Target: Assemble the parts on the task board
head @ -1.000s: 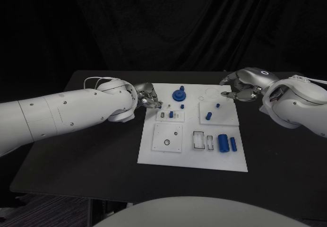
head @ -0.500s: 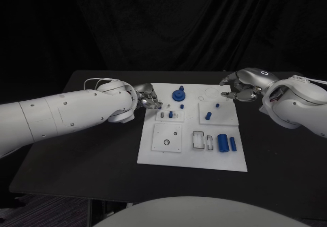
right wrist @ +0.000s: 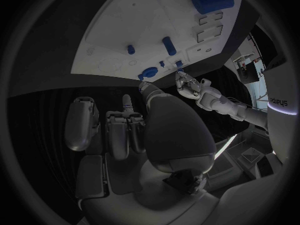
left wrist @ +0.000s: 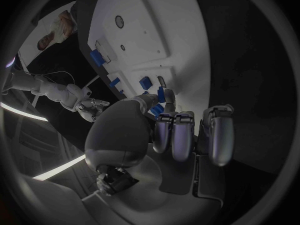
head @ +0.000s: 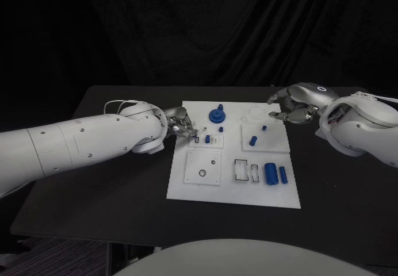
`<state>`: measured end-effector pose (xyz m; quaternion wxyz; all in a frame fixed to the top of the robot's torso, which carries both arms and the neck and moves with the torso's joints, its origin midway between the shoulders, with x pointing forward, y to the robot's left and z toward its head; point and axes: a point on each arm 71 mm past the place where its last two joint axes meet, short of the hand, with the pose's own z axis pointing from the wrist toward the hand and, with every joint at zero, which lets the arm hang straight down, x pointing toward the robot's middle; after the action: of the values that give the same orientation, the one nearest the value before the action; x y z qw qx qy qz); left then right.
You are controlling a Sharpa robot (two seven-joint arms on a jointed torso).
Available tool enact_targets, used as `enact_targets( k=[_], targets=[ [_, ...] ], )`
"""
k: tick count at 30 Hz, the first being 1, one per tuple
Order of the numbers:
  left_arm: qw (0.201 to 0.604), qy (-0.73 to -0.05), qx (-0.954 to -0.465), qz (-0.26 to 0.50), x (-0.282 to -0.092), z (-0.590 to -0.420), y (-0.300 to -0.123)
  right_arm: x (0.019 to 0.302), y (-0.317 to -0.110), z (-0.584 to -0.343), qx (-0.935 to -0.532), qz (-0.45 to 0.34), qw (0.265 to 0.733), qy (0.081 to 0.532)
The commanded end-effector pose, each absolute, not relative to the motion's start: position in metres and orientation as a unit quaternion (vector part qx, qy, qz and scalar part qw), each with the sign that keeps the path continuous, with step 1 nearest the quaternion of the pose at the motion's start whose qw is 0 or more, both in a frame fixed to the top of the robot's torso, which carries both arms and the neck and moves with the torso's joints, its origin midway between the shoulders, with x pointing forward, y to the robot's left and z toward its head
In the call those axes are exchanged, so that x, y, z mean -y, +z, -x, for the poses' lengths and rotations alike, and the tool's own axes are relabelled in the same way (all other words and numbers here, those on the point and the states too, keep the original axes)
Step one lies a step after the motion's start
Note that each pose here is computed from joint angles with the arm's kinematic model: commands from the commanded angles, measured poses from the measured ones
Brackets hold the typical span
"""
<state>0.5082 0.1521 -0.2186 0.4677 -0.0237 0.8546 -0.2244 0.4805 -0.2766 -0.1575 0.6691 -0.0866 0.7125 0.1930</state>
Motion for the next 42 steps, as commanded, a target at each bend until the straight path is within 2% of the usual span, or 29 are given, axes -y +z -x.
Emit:
enact_targets(
  k=[1,42],
  targets=[
    [0.459,-0.234,-0.857,0.019,-0.1491,-0.5063,-0.2207,0.2778,-0.1585,-0.4801,-0.715,0.082,0.669,0.187],
    [0.443,-0.235,-0.865,0.012,-0.1452,-0.5037,-0.2306,0.2774,-0.1595,-0.4801,-0.717,0.083,0.666,0.186]
  ],
)
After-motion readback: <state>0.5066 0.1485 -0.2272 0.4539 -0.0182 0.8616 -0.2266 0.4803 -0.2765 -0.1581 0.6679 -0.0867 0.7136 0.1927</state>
